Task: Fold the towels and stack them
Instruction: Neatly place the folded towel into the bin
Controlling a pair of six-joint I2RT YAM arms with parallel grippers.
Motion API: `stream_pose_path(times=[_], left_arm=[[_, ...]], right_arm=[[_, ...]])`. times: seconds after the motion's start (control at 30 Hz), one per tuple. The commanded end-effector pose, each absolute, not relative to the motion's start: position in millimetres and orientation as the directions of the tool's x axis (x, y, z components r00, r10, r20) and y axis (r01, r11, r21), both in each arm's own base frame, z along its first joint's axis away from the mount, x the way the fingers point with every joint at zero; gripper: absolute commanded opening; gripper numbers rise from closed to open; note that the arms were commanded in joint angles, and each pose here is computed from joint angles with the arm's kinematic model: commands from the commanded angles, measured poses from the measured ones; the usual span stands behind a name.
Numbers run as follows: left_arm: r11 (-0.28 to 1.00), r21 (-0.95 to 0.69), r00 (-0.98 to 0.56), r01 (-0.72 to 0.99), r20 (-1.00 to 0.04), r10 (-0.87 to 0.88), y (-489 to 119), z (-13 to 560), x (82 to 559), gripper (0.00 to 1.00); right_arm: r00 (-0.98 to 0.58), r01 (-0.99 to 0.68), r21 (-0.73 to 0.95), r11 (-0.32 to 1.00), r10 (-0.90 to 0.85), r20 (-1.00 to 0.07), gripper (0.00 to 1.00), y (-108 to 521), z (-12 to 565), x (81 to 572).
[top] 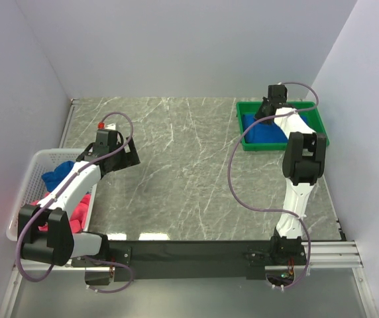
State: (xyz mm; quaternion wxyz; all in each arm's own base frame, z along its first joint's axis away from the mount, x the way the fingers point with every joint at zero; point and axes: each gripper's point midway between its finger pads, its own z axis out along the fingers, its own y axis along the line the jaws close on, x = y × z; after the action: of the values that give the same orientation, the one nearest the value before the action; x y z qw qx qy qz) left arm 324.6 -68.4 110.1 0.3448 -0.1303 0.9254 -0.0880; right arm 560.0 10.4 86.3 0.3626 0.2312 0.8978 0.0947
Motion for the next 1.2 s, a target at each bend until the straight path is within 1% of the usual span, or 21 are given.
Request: stream_pose_path(times=[0.0, 0.3, 0.37, 0.7, 0.97, 1.17], left_arm=[[0.949, -0.283, -0.681, -0.143, -0.667, -0.301, -71.6, 134.9, 335.2, 0.98], [0.949, -0.28, -0.684, -0.145, -0.665, -0.3, -71.1, 133.5, 335.8, 0.98], [0.949, -0.281, -0.686, -0.143, -0.663, -0.299, -72.0, 133.3, 336.4, 0.98], [0.949, -0.28, -0.69, -0.142, -0.66, -0.298, -71.9, 132.0, 336.2, 0.98], [0.949, -0.282, -0.694, -0.141, -0.656, -0.297, -72.7, 131.0, 336.1, 0.98], [0.949, -0.28, -0.695, -0.142, -0.654, -0.297, -72.4, 130.1, 335.5, 0.98]], right_arm=[[-0.63, 0.404, 0.263, 0.876, 0.474, -0.615, 0.09, -3.3, 86.1, 554.0], [-0.677, 0.378, 0.289, 0.879, 0.476, -0.561, 0.09, 10.4, 65.3, 554.7], [-0.699, 0.378, 0.294, 0.878, 0.479, -0.53, 0.09, 14.3, 55.3, 551.9], [-0.726, 0.323, 0.317, 0.892, 0.449, -0.521, 0.09, 27.3, 56.3, 558.8], [-0.715, 0.305, 0.286, 0.908, 0.417, -0.561, 0.09, 33.5, 72.5, 558.6], [-0.743, 0.316, 0.283, 0.905, 0.422, -0.52, 0.09, 36.7, 59.0, 553.8]])
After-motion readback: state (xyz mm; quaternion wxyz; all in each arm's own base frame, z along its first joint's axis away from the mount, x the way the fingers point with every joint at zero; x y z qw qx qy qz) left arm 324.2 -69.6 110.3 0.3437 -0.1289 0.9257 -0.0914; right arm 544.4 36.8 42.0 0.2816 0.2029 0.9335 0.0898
